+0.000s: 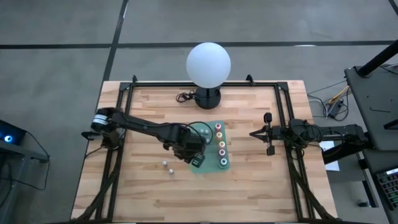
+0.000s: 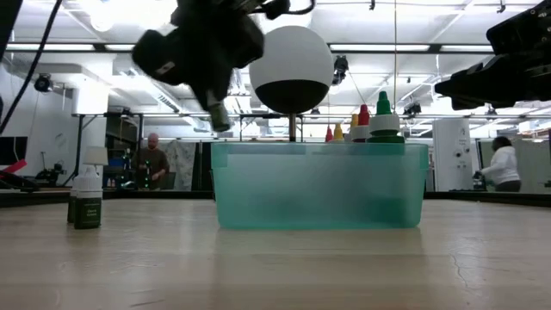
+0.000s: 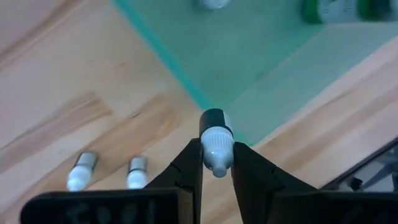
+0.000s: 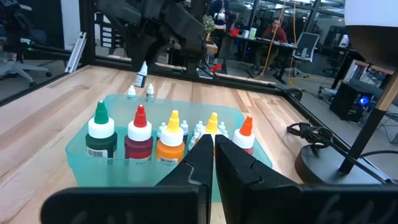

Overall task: Pick & Place food coloring
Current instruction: Put the small blue food coloring bottle into the green bin

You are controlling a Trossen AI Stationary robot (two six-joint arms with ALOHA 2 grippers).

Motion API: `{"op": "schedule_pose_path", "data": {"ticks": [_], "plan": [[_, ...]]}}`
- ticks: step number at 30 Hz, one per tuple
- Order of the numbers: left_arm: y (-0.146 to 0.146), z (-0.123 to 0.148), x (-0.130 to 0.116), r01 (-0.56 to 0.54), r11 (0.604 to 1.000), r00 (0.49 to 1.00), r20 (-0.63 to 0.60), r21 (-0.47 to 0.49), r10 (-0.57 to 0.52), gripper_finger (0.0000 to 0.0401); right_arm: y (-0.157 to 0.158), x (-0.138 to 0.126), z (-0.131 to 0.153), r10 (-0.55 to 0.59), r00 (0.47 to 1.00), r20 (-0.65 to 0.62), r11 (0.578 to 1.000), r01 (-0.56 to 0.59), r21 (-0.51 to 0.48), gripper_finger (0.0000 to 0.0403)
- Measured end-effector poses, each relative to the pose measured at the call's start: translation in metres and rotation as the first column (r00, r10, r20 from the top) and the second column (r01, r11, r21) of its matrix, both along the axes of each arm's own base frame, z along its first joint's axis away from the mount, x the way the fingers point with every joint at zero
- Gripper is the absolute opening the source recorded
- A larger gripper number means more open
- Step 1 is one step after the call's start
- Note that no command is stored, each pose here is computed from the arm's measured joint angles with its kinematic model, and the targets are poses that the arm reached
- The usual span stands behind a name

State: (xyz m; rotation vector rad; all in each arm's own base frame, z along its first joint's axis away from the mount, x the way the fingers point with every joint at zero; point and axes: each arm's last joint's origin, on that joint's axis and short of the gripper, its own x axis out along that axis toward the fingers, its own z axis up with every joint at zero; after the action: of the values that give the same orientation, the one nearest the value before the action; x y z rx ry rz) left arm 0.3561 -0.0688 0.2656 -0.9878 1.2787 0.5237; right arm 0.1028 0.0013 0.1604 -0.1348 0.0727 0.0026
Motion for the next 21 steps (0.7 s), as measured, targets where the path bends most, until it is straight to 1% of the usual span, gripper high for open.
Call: {"op": "schedule_pose_path", "data": {"ticks": [8, 13, 15, 17, 19, 21], "plan": [[0.008, 0.004, 0.019, 0.025, 1.000, 0.999, 0.033, 0.013, -0.025, 0.0047, 0.000, 0.000, 0.000, 0.000, 1.000, 0.000, 1.000, 0.000, 0.000, 0.0009], [0.015, 0.005, 0.021, 0.087, 0.996, 0.995, 0.052, 0.037, -0.089, 0.0047, 0.000, 0.000, 0.000, 0.000, 1.000, 0.000, 1.000, 0.000, -0.001, 0.0009], [0.019, 0.004, 0.022, 0.143, 0.988, 0.988, 0.057, 0.059, -0.147, 0.0047, 0.000, 0.000, 0.000, 0.000, 1.000, 0.000, 1.000, 0.000, 0.001, 0.0009], [0.023, 0.004, 0.023, 0.231, 0.969, 0.969, 0.069, 0.093, -0.237, 0.0047, 0.000, 0.000, 0.000, 0.000, 1.000, 0.000, 1.000, 0.000, 0.000, 0.0009], [0.027, 0.004, 0.023, 0.326, 0.936, 0.938, 0.079, 0.131, -0.338, 0.0047, 0.000, 0.000, 0.000, 0.000, 1.000, 0.000, 1.000, 0.000, 0.001, 0.0009], [0.031, 0.004, 0.023, 0.422, 0.891, 0.894, 0.085, 0.166, -0.440, 0.0047, 0.000, 0.000, 0.000, 0.000, 1.000, 0.000, 1.000, 0.000, 0.000, 0.0009]]}}
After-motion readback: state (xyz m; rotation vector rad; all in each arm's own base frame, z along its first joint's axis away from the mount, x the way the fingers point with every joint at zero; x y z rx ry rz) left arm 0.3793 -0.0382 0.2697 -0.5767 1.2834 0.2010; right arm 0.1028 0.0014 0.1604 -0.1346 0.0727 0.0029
